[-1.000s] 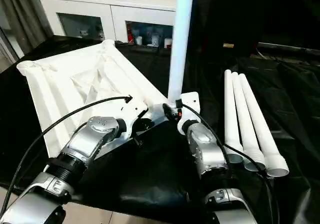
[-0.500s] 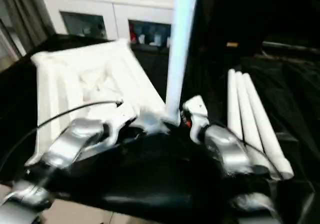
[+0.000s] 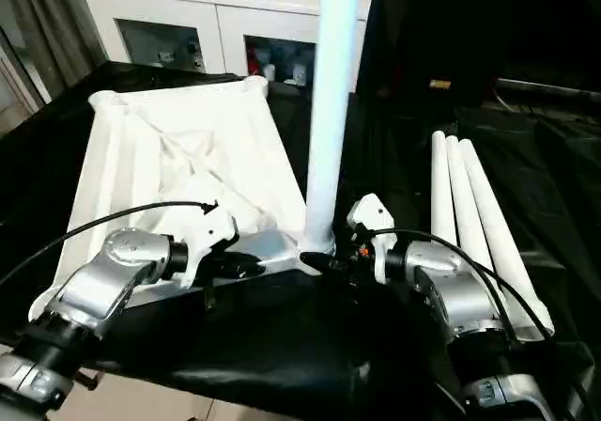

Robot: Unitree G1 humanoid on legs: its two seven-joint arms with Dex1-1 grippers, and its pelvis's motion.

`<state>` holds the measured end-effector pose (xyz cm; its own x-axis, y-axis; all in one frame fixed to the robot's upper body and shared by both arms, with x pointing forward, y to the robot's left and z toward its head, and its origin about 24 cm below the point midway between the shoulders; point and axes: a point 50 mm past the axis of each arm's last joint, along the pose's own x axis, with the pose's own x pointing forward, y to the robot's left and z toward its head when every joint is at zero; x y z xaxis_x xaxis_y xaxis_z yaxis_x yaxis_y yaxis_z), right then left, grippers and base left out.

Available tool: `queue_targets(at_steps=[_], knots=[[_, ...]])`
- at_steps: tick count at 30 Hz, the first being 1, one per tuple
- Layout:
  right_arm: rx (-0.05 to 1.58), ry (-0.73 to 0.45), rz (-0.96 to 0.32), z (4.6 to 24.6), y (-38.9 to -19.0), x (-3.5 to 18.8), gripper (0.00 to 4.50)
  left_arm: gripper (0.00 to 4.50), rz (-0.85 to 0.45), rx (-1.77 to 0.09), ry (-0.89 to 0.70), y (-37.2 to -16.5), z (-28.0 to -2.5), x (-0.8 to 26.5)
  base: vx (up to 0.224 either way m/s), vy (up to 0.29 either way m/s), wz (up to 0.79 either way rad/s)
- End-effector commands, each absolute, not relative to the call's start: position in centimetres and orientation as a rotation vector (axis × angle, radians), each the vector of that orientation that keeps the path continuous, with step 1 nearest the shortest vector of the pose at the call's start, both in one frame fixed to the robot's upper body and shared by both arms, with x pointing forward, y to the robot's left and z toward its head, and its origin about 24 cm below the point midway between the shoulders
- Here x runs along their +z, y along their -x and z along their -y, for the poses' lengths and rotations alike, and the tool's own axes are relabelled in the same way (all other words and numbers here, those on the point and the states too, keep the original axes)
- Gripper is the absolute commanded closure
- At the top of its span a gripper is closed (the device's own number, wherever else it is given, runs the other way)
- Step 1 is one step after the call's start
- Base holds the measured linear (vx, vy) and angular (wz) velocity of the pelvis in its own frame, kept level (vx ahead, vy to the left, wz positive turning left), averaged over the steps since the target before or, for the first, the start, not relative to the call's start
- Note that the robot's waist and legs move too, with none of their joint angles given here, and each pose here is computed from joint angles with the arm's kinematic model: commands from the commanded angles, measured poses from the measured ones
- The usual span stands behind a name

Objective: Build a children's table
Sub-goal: Rotate leg to tighten

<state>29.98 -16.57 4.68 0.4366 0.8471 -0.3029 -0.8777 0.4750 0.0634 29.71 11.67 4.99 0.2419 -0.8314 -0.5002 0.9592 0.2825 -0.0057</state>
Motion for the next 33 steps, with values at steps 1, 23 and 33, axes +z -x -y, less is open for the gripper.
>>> queue_targets(at_steps=[1,23,33], knots=[[1.131,0.116,-0.307,15.8,-29.7,4.7,1.36,4.5,-0.451,-1.325,-0.305,-29.0,-10.6,4.9,0.0,0.0,0.0],[0.37,-0.072,-0.334,13.2,-32.7,1.6,1.76,4.5,-0.446,-0.85,-0.28,-33.5,-8.3,4.8,0.0,0.0,0.0],[0.5,-0.023,-0.243,11.7,-32.5,2.5,0.8,4.5,-0.428,-0.991,-0.309,-32.4,-7.6,4.5,0.0,0.0,0.0]])
